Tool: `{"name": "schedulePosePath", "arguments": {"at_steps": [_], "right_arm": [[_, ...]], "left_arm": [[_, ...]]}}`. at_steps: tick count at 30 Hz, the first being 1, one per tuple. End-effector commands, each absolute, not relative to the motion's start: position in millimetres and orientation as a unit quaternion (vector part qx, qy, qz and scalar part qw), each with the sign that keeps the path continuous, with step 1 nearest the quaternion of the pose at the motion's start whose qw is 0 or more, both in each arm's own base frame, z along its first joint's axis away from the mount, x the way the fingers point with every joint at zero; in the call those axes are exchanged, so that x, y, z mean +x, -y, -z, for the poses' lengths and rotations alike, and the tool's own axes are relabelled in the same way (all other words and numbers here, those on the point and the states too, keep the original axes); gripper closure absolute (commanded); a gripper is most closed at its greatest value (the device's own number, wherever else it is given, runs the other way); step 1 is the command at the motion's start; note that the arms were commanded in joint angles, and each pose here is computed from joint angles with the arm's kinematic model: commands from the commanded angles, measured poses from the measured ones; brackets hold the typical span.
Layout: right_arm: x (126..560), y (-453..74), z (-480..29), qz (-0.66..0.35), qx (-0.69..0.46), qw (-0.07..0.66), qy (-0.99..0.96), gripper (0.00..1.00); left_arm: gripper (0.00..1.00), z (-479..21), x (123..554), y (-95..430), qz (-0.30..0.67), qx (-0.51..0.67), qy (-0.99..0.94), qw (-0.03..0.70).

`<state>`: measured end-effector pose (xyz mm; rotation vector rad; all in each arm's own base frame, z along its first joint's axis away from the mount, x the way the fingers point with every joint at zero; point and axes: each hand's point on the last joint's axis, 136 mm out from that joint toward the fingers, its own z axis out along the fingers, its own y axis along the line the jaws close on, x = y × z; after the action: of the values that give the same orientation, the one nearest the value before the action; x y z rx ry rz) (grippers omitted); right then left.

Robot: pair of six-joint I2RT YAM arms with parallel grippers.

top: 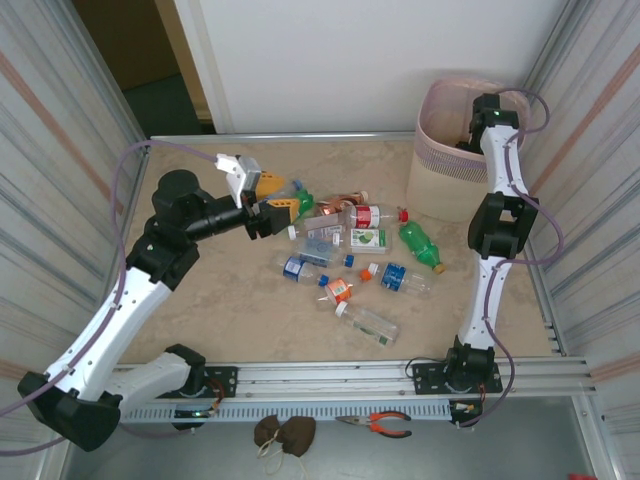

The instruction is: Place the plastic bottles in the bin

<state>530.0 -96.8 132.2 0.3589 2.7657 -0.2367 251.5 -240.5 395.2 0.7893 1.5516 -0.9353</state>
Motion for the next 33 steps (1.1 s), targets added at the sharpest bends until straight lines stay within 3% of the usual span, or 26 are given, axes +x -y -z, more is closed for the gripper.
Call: {"name": "schedulePosePath", "arguments": {"at_steps": [1,6,19,33], "right_arm": [[520,84,-144,0.083,0.118,0.164,-0.976,0.23],[519,79,-183,0.082,0.118,0.206,-0.968,0.18],[495,56,-272,0.051,0.117,0.296,-0.947,0.17],[459,36,-316,-0.002,0.113,0.349,-0.93,0.19]], "left_arm": [[0.32,-381,260,236,0.377,0.32,-0.681,0.54],[0.32,-361,271,229,0.342,0.309,-0.716,0.524],[0.35,-300,297,211,0.257,0.317,-0.795,0.45],[0.4,-230,356,165,0.136,0.303,-0.884,0.329]]}}
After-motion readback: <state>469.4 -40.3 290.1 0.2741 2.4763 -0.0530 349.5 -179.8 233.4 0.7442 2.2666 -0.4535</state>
